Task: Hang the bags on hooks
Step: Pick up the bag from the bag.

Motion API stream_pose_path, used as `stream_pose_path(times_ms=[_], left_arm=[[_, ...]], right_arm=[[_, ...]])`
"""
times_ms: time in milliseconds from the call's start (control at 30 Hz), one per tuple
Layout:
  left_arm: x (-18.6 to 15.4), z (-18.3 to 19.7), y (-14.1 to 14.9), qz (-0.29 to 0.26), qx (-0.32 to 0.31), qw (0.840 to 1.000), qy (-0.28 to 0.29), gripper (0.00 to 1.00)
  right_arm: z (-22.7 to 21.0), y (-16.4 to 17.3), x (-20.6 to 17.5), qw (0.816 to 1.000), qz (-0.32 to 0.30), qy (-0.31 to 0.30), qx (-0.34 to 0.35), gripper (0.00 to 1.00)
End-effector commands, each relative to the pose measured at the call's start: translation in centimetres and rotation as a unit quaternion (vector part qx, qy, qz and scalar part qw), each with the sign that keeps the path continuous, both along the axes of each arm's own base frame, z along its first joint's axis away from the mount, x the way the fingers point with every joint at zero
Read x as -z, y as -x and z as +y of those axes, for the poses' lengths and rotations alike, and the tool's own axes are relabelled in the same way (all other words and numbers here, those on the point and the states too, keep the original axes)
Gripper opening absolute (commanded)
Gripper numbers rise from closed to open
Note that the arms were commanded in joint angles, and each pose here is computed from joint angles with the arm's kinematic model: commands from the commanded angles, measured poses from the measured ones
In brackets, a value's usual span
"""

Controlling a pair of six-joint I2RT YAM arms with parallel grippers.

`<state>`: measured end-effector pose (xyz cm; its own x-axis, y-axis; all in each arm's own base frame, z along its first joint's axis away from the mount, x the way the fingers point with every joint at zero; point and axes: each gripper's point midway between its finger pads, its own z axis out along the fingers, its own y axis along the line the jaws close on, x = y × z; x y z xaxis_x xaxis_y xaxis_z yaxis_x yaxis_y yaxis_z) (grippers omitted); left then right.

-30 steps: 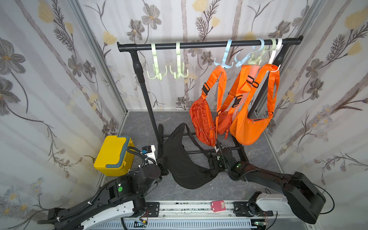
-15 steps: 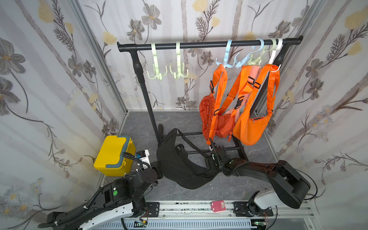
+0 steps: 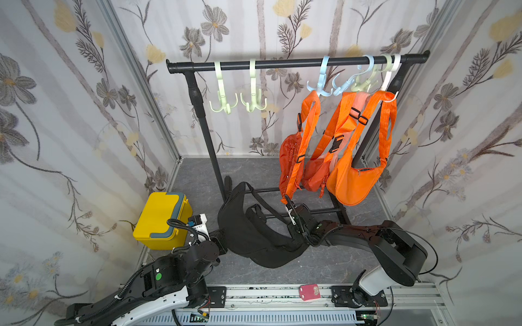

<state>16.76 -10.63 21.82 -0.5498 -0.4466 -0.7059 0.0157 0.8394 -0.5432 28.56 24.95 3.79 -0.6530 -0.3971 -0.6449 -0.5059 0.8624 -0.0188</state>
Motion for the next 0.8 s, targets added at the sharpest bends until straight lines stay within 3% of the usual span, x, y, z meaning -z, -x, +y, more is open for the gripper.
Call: stream_pose_path(times_ms=[0, 167, 200, 333, 367, 400, 600, 767], left_arm=[[-0.3, 0.3, -0.2, -0.006, -0.013, 1.0, 0.008, 0.0], [-0.6, 0.5, -0.2, -0.012, -0.014, 1.0, 0.012, 0.0], [-0.7, 0.6, -0.2, -0.013, -0.015, 1.0, 0.012, 0.0], [-0.8, 1.0, -0.1, -0.014, -0.018, 1.0, 0.017, 0.0], [-0.9, 1.0, -0.1, -0.016, -0.019, 1.0, 0.019, 0.0], [-1.0, 1.1, -0.1, -0.018, -0.018, 0.999, 0.023, 0.0], [-2.7, 1.6, -0.1, -0.05, -0.017, 0.998, 0.044, 0.0], [-5.0, 1.2, -0.4, -0.093, 0.0, 0.995, 0.045, 0.0]], right_arm=[[1.8, 0.4, -0.5, 0.999, 0.003, -0.025, -0.034, 0.49], [1.7, 0.8, 1.8, 0.999, 0.027, -0.004, -0.044, 0.51], [1.6, 0.7, 2.1, 0.999, 0.027, 0.003, -0.041, 0.46], [2.2, 0.8, 1.9, 0.999, 0.019, 0.015, -0.042, 0.06], [2.4, 0.9, 1.5, 0.999, 0.013, 0.015, -0.043, 0.0], [2.6, 1.1, 1.1, 0.999, 0.007, 0.014, -0.046, 0.0], [4.6, 2.7, -6.8, 0.993, -0.064, -0.05, -0.08, 0.0], [5.9, 5.8, -16.3, 0.968, -0.134, -0.153, -0.149, 0.0]])
